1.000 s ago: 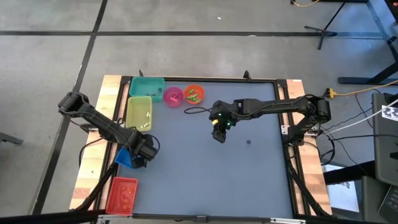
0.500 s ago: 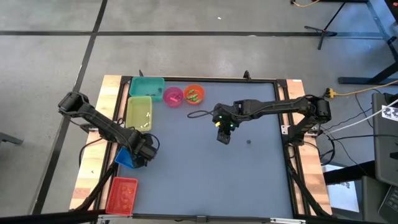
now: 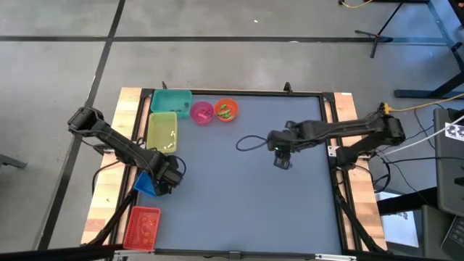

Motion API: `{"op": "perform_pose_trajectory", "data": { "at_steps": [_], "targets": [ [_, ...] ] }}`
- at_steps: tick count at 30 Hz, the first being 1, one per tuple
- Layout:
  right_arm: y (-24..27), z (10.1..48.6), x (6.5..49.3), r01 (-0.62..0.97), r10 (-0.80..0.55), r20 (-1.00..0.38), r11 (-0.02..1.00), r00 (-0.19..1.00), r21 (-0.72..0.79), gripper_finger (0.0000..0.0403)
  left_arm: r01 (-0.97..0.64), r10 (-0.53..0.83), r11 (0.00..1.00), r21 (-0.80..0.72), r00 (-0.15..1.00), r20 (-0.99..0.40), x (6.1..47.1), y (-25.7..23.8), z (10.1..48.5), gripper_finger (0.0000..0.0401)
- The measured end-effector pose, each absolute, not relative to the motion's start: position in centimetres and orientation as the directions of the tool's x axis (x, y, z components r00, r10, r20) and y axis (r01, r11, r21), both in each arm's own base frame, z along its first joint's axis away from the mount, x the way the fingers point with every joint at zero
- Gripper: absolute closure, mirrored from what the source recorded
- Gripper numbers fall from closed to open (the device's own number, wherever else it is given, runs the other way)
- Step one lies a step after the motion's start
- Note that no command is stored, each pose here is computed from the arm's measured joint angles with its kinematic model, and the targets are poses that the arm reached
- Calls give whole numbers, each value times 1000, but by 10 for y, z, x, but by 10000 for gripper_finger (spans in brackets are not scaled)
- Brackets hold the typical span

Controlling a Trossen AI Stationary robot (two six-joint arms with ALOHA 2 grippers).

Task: Sort Halloween decoration
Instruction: Put the black skull toy into the green bin

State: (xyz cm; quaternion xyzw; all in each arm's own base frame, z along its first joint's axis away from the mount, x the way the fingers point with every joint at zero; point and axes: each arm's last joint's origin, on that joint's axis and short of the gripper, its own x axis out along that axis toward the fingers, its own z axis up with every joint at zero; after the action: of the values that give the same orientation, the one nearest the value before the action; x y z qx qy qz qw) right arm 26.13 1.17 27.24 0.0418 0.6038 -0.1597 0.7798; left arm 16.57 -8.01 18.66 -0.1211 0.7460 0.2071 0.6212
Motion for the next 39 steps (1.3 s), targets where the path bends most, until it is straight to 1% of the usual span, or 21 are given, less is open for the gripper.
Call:
{"op": "perform_pose_trajectory", "data": {
  "at_steps": [3, 6, 13, 15, 17, 25, 39],
  "targets": [
    [22, 275, 251, 293, -235, -948, 942, 216, -166, 208, -436, 81, 885, 161, -196, -977, 166, -80, 187, 264],
    [31, 266, 241, 300, -242, -949, 938, 203, -175, 208, -436, 91, 885, 165, -186, -978, 166, -80, 186, 264],
    [41, 232, 219, 291, -255, -962, 932, 98, -217, 208, -431, 127, 883, 187, -165, -978, 167, -79, 186, 264],
    [40, 221, 214, 293, -244, -968, 932, 63, -216, 208, -431, 127, 883, 187, -165, -978, 167, -79, 186, 264],
    [40, 209, 211, 290, -225, -973, 936, 54, -200, 208, -430, 126, 883, 187, -165, -978, 167, -79, 186, 264],
    [40, 168, 203, 281, -147, -985, 953, 93, -115, 208, -431, 126, 883, 187, -165, -978, 167, -79, 186, 264],
    [38, 141, 197, 290, -139, -975, 953, 171, -85, 208, -431, 126, 883, 185, -163, -979, 167, -79, 186, 264]
  ]
}}
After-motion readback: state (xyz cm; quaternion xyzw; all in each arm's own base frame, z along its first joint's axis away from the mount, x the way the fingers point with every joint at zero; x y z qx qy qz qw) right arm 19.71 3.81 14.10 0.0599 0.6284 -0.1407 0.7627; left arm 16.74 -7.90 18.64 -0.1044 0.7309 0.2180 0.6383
